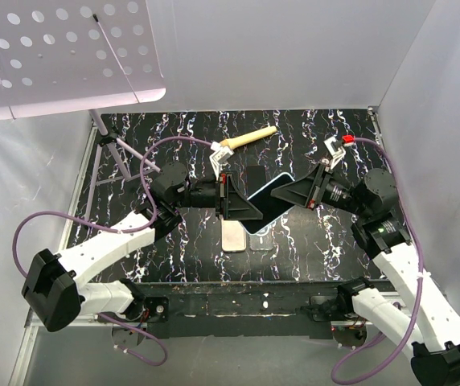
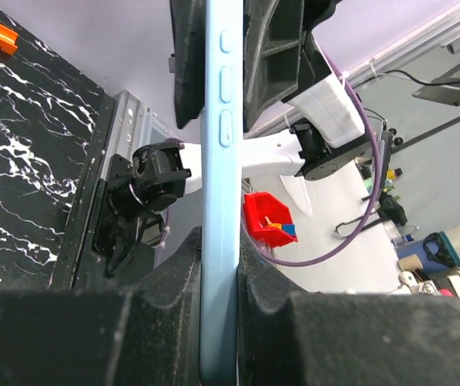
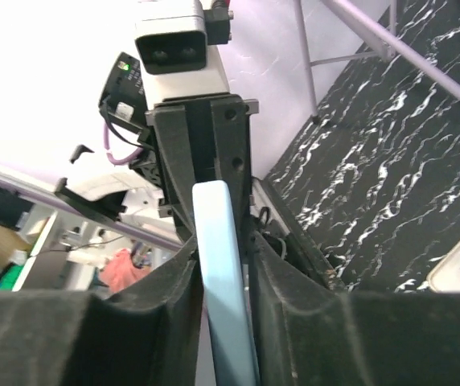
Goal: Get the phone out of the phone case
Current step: Adjust the phone.
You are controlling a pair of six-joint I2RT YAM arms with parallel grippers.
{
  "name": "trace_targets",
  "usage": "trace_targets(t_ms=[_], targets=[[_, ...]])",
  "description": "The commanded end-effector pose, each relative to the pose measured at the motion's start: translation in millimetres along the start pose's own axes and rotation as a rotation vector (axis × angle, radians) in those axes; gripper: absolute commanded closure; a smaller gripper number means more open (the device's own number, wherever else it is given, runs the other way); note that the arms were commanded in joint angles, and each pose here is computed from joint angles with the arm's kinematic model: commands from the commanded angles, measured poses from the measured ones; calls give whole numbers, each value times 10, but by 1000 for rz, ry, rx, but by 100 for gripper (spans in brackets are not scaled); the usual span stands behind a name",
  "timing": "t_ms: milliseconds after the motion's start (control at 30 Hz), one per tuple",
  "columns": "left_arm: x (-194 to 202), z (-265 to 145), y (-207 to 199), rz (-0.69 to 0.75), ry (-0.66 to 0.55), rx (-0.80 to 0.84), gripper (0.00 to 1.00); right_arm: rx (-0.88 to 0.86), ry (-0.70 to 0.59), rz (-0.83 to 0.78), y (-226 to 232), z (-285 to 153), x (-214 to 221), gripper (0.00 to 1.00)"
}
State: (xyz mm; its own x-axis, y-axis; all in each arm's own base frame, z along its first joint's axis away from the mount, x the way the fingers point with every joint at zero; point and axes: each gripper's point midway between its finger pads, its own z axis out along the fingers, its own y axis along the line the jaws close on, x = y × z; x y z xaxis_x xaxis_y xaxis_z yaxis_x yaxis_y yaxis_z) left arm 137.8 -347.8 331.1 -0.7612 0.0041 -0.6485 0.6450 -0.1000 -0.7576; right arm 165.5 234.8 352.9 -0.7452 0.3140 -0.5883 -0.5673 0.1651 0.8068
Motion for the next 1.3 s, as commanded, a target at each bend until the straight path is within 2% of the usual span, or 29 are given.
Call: trace_targets(t_ms=[0, 33, 67, 100, 133, 167, 200, 267, 300, 433, 633, 700, 867, 933, 1000, 1167, 1267], targets=[[-159, -52, -289, 86, -57, 50, 100, -71, -78, 11, 197, 50, -239, 76], [-174, -54, -318, 76, -63, 57, 100, -80, -76, 9, 205, 62, -249, 90], [-182, -60, -360, 79, -63, 69, 100, -80, -71, 13, 194, 71, -245, 98], [-191, -59, -405, 87, -56, 76, 100, -82, -60, 14, 181, 79, -229, 99], [-190, -65, -421, 96, -41, 67, 85, -84, -49, 8, 174, 71, -224, 99], [-183, -77, -398, 99, -26, 37, 63, -83, -29, 7, 154, 55, -212, 99], [-155, -95, -359, 101, -2, -4, 50, -80, -19, 8, 152, 22, -221, 99], [-83, -147, -310, 108, 49, -59, 37, -76, 9, -4, 134, -55, -241, 99], [-17, -171, -292, 106, 87, -65, 36, -73, 37, -14, 117, -92, -241, 99], [111, -176, -352, 89, 194, 0, 44, -115, 121, -38, 173, -181, -204, 99], [107, -136, -365, 88, 230, 38, 75, -125, 145, -60, 186, -194, -236, 99], [95, -121, -386, 90, 237, 59, 80, -129, 151, -49, 161, -180, -254, 99], [58, -82, -463, 122, 265, 125, 84, -140, 166, -26, 102, -125, -352, 99], [-3, -48, -510, 171, 261, 177, 90, -143, 163, -9, 70, -100, -414, 99], [-52, -26, -597, 234, 253, 247, 100, -152, 171, 23, 33, -62, -478, 99], [-259, -26, -877, 503, 153, 418, 100, -166, 194, 117, -60, 38, -629, 99], [-394, 9, -1014, 605, 140, 498, 100, -199, 187, 169, -41, 85, -731, 99]])
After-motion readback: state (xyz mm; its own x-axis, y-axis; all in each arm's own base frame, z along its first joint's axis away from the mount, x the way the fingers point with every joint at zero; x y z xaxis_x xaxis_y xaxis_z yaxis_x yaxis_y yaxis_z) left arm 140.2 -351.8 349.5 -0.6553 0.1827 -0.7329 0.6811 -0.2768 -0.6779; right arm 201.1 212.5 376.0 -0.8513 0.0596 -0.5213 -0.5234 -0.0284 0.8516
